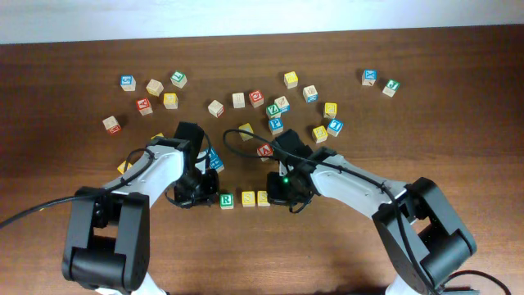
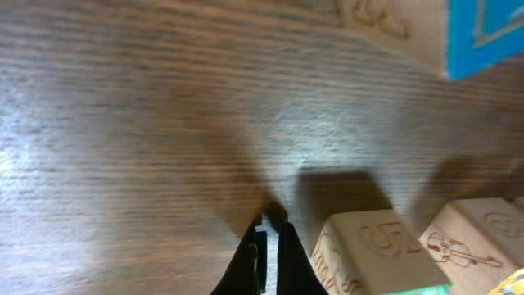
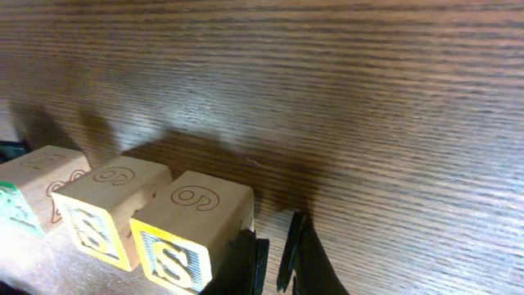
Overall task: Spell out RSS
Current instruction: 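Press the R-S-S row together from both ends with both grippers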
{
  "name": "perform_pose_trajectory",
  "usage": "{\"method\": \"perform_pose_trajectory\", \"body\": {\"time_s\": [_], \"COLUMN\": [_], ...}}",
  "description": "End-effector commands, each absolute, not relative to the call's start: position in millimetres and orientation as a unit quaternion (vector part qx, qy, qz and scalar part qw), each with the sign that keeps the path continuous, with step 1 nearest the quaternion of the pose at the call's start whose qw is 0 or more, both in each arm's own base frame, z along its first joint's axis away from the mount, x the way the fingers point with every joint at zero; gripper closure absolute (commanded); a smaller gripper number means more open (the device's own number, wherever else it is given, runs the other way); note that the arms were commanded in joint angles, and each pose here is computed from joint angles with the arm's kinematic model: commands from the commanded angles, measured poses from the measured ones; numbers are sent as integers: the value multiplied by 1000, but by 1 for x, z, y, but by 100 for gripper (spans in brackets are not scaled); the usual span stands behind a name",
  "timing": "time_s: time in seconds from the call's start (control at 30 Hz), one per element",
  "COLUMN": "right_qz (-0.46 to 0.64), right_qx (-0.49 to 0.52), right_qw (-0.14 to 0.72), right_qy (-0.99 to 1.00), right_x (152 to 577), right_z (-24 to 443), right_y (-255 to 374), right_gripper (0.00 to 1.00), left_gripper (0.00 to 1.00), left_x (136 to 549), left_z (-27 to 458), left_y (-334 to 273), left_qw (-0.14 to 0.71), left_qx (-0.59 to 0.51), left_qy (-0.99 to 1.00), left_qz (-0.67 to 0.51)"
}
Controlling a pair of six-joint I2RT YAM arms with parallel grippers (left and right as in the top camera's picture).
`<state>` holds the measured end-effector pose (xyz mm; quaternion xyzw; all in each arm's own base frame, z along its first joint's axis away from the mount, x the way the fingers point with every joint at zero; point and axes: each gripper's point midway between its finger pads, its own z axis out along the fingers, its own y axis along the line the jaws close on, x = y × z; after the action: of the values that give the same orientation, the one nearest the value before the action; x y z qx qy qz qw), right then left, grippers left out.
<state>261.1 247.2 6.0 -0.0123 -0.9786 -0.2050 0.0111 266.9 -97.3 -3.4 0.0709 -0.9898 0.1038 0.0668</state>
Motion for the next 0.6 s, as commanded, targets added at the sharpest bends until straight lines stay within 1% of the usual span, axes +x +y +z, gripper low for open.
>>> {"method": "perform_pose_trajectory", "body": {"time_s": [0.0, 0.2, 0.27, 0.4, 0.57], "right_qz": [-205, -208, -208, -208, -213], "right_qx": [3, 5, 5, 14, 23], "right_qw": [15, 17, 18, 19, 10], "right_qy": [-979, -978, -978, -978, -977], "right_x": [258, 257, 257, 253, 253], "right_z": [0, 0, 0, 0, 1], "right_y": [250, 251, 251, 256, 262], "right_gripper": [94, 94, 94, 94, 94], "left_gripper": [100, 100, 100, 100, 100], "left_x": [266, 261, 264, 266, 264], "left_z": [-9, -7, -8, -8, -6], "left_y": [-103, -123, -123, -124, -140], "left_qw": [72, 76, 72, 68, 70], "left_qx": [77, 51, 68, 68, 65], "left_qy": [-987, -987, -986, -986, -985], "left_qz": [118, 132, 132, 133, 147]}}
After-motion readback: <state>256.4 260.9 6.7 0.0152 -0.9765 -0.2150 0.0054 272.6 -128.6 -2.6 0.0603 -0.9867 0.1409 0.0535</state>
